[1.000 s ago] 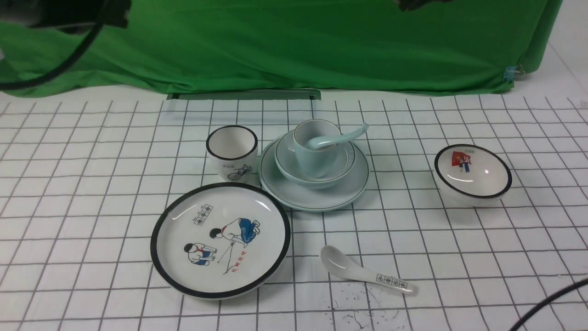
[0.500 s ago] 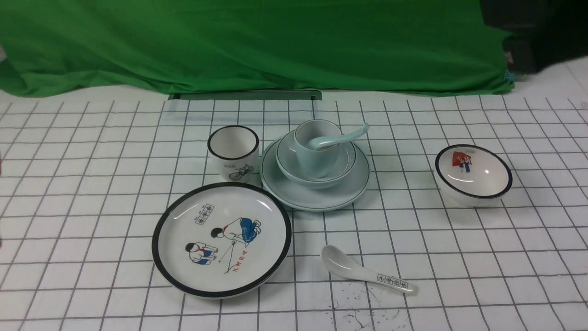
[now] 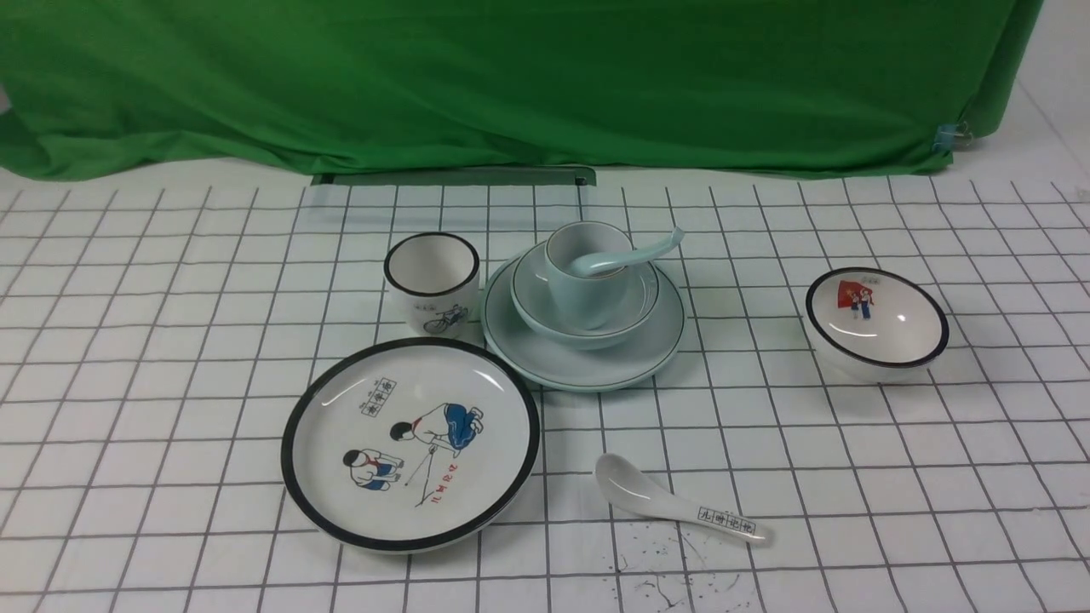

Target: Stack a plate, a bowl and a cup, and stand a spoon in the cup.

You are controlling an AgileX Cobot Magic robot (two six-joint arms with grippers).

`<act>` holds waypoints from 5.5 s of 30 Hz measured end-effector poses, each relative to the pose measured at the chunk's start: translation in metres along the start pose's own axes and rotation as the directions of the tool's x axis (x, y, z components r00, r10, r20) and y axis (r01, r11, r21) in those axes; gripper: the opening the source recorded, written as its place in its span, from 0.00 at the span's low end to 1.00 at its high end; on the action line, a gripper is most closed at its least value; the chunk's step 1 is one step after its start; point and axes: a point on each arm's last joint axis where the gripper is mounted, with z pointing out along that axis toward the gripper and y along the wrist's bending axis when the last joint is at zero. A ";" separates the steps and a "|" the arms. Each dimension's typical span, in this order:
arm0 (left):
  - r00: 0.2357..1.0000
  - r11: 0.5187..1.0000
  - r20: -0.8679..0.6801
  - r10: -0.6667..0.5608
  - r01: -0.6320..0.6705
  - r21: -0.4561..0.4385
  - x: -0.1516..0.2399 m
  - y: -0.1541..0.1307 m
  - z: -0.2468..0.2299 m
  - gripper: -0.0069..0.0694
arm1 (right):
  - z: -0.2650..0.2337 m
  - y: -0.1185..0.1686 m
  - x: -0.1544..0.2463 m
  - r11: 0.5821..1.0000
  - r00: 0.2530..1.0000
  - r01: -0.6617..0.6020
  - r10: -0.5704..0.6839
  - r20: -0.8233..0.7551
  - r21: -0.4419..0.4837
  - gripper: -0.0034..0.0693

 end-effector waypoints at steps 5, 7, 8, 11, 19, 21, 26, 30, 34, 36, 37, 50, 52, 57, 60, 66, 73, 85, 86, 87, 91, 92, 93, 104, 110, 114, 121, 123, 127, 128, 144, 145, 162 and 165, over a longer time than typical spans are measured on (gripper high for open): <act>1.000 1.000 -0.002 0.003 -0.003 -0.001 0.001 0.000 0.001 0.05 | -0.002 0.000 0.000 1.000 1.000 -0.002 0.002 0.006 0.001 0.07; 1.000 1.000 -0.002 0.003 -0.003 -0.001 0.001 0.000 0.001 0.05 | -0.002 0.000 0.000 1.000 1.000 -0.002 0.002 0.006 0.001 0.07; 1.000 1.000 -0.001 0.003 -0.003 -0.001 0.001 0.000 0.000 0.05 | -0.002 0.000 0.000 1.000 1.000 -0.002 0.002 0.006 0.001 0.08; 1.000 1.000 0.000 0.003 -0.003 -0.001 0.001 0.000 0.000 0.05 | -0.002 0.000 0.000 1.000 1.000 -0.002 0.002 0.006 0.001 0.08; 1.000 1.000 0.000 0.003 -0.003 -0.001 0.001 0.000 0.000 0.05 | -0.002 0.000 0.000 1.000 1.000 -0.002 0.002 0.007 0.002 0.10; 1.000 1.000 0.000 0.003 -0.003 -0.001 0.001 0.000 0.000 0.05 | -0.002 0.000 0.000 1.000 1.000 -0.002 0.002 0.007 0.002 0.10; 1.000 1.000 0.001 0.003 -0.003 -0.001 0.001 0.000 0.000 0.05 | -0.004 0.001 0.009 1.000 0.999 -0.005 0.004 0.038 0.013 0.08; 1.000 1.000 0.001 0.003 -0.003 -0.001 0.001 0.000 0.000 0.05 | -0.020 0.002 0.044 0.998 1.000 -0.001 0.001 0.005 0.055 0.06; 1.000 1.000 0.002 0.003 -0.003 -0.002 0.001 0.000 0.000 0.05 | -0.038 0.000 0.088 0.990 0.997 -0.021 0.030 -0.065 0.143 0.06; 1.000 1.000 0.003 0.003 -0.003 -0.002 0.001 0.000 0.000 0.05 | -0.057 0.000 0.124 0.967 0.990 -0.013 0.047 -0.130 0.253 0.06; 1.000 1.000 0.003 0.003 -0.003 -0.002 0.001 0.000 0.000 0.05 | -0.061 -0.001 0.136 0.959 0.986 -0.009 0.055 -0.155 0.284 0.06; 1.000 1.000 0.003 0.003 -0.003 -0.002 0.001 0.000 0.000 0.05 | -0.102 0.000 0.200 0.839 0.910 0.053 0.183 -0.371 0.542 0.06; 1.000 1.000 0.004 0.003 -0.003 -0.002 0.001 0.000 0.000 0.05 | -0.103 0.000 0.202 0.837 0.901 0.052 0.196 -0.387 0.544 0.06; 1.000 1.000 0.003 0.003 -0.003 -0.002 0.001 0.000 0.000 0.05 | -0.103 0.000 0.203 0.835 0.896 0.050 0.205 -0.394 0.548 0.06; 1.000 1.000 0.003 0.003 -0.003 -0.002 0.001 0.000 0.000 0.05 | -0.104 0.000 0.203 0.835 0.895 0.050 0.206 -0.395 0.549 0.07; 1.000 1.000 0.003 0.003 -0.003 -0.002 0.001 0.000 0.000 0.05 | -0.104 0.000 0.203 0.834 0.895 0.048 0.208 -0.394 0.550 0.08; 1.000 1.000 0.003 0.003 -0.003 -0.002 0.001 0.000 0.000 0.05 | -0.104 0.000 0.203 0.834 0.896 0.047 0.209 -0.393 0.550 0.09; 1.000 1.000 0.003 0.003 -0.003 -0.002 0.001 0.000 0.000 0.05 | -0.104 0.000 0.203 0.834 0.896 0.046 0.209 -0.393 0.550 0.15; 1.000 1.000 0.003 0.003 -0.003 -0.002 0.001 0.000 0.000 0.05 | -0.104 0.000 0.203 0.834 0.896 0.046 0.209 -0.393 0.550 0.15; 1.000 1.000 0.003 0.003 -0.003 -0.002 0.001 0.000 0.000 0.05 | -0.104 0.000 0.203 0.834 0.896 0.046 0.209 -0.393 0.550 0.15; 1.000 1.000 0.003 0.003 -0.003 -0.002 0.001 0.000 0.000 0.05 | -0.104 0.000 0.203 0.833 0.896 0.045 0.210 -0.392 0.551 0.16; 1.000 1.000 0.002 0.003 -0.003 -0.002 0.001 0.000 0.000 0.05 | -0.104 0.000 0.203 0.833 0.896 0.045 0.210 -0.392 0.551 0.17; 1.000 1.000 0.003 0.003 -0.003 -0.002 0.003 0.000 0.001 0.05 | -0.104 0.000 0.203 0.833 0.896 0.045 0.210 -0.392 0.551 0.17; 0.996 0.983 0.086 0.026 -0.009 -0.185 0.071 0.005 0.026 0.05 | -0.104 0.000 0.203 0.833 0.896 0.045 0.210 -0.391 0.551 0.20; 0.999 0.973 0.029 0.016 -0.009 -0.229 0.105 0.006 0.029 0.05 | -0.104 0.000 0.203 0.833 0.896 0.045 0.210 -0.392 0.551 0.23; 1.000 0.974 -0.018 0.005 -0.009 -0.225 0.110 0.006 0.029 0.05 | -0.104 0.000 0.203 0.833 0.896 0.045 0.210 -0.392 0.551 0.23; 0.992 0.976 -0.122 -0.042 0.015 -0.218 0.120 0.005 0.029 0.05 | -0.104 0.000 0.203 0.833 0.896 0.045 0.211 -0.392 0.551 0.25; 0.991 0.975 -0.126 -0.050 0.022 -0.219 0.121 0.004 0.029 0.05 | -0.104 0.000 0.203 0.833 0.896 0.045 0.211 -0.392 0.551 0.26; 0.991 0.975 -0.125 -0.052 0.024 -0.219 0.121 0.004 0.029 0.05 | -0.104 0.000 0.203 0.833 0.896 0.045 0.211 -0.392 0.551 0.26; 0.991 0.975 -0.125 -0.055 0.027 -0.219 0.121 0.004 0.029 0.05 | -0.104 0.000 0.203 0.833 0.896 0.046 0.210 -0.392 0.551 0.27; 0.991 0.975 -0.122 -0.063 0.035 -0.218 0.121 0.004 0.029 0.05 | -0.104 0.000 0.203 0.833 0.896 0.045 0.211 -0.392 0.551 0.31; 0.991 0.975 -0.122 -0.063 0.035 -0.218 0.121 0.004 0.029 0.05 | -0.104 0.000 0.203 0.833 0.896 0.044 0.212 -0.391 0.551 0.32; 0.990 0.975 -0.122 -0.065 0.037 -0.218 0.121 0.004 0.029 0.05 | -0.104 0.000 0.203 0.833 0.896 0.044 0.212 -0.391 0.551 0.32; 0.990 0.975 -0.122 -0.065 0.037 -0.218 0.121 0.004 0.029 0.05 | -0.104 0.000 0.203 0.833 0.896 0.044 0.212 -0.391 0.551 0.32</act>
